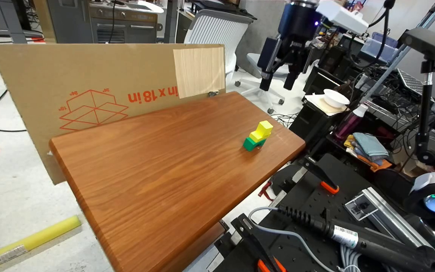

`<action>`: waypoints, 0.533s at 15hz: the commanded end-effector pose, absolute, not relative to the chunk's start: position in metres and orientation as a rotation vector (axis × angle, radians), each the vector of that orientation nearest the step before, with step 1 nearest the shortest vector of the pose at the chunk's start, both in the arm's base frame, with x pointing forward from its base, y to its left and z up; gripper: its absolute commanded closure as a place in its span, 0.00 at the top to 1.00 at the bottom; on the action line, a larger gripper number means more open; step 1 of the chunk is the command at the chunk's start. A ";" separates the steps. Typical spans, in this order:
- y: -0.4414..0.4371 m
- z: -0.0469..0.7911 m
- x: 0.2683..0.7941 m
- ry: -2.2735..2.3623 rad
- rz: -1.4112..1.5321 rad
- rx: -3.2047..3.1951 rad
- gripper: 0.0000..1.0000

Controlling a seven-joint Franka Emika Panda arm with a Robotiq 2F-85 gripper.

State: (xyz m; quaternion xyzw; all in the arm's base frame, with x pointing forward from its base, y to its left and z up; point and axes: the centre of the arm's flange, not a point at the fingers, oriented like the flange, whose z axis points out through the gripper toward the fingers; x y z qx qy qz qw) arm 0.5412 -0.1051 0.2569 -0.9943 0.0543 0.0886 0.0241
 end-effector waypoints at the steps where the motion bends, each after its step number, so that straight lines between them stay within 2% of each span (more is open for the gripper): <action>1: -0.119 0.235 0.571 0.237 0.312 -3.066 1.00; 8: -0.131 0.188 0.582 0.309 0.421 -3.068 1.00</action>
